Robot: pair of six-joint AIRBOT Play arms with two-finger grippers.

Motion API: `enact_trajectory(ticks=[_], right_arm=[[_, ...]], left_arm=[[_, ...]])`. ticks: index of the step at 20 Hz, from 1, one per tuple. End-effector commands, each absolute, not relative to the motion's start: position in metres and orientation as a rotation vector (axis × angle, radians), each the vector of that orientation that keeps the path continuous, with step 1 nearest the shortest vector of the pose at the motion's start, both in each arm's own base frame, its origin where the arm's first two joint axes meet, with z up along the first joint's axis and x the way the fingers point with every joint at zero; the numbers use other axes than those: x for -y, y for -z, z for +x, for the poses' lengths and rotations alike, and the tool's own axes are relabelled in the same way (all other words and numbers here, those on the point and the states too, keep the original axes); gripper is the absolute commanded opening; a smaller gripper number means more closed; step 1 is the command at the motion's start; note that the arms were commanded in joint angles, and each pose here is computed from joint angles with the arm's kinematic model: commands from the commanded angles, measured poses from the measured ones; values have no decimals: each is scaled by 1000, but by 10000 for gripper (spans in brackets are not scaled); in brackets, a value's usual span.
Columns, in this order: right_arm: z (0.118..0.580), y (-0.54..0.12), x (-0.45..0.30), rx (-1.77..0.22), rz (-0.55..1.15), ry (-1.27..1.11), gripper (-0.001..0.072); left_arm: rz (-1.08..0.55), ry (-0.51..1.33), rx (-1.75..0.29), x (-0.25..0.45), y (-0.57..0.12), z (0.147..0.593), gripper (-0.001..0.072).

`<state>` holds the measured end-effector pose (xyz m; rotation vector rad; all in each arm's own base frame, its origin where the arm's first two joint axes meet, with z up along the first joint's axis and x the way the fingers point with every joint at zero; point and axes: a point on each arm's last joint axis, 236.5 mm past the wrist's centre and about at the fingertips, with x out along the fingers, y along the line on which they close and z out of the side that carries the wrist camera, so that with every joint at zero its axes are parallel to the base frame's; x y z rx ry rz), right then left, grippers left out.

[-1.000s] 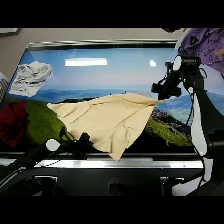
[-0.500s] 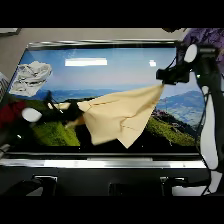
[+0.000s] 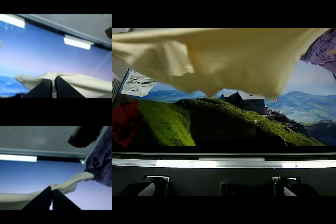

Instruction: Fold the clothes and pants, and hang the long-sleeved shirts on hangers.

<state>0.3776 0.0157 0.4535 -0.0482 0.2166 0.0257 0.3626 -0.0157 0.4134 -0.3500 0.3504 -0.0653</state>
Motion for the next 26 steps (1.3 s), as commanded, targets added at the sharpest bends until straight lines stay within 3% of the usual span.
enact_trajectory(ticks=[1,4,6,10,16,20,23,26], right_arm=[[276,-526,-2,8,-79,4,21],[225,-549,2,99,-72,8,22],[215,-553,2,114,-52,7,22],[272,-502,-1,-94,33,8,22],[431,-285,-15,-793,53,42,22],[517,-127,-25,-1074,45,51,22],[548,-25,-39,-1205,88,33,22],[553,38,-61,-1302,176,-12,23]], left_arm=[[-258,-77,-124,-19,-493,279,19],[-263,-135,-40,-31,-512,238,20],[-293,-151,-47,-33,-510,233,19],[-301,-169,-207,-36,-461,272,19],[-244,-156,-724,-38,-270,402,20],[-256,-118,-992,-34,-118,487,21],[-261,-112,-1101,-25,-25,523,21],[-257,-101,-1209,-11,40,528,22]])
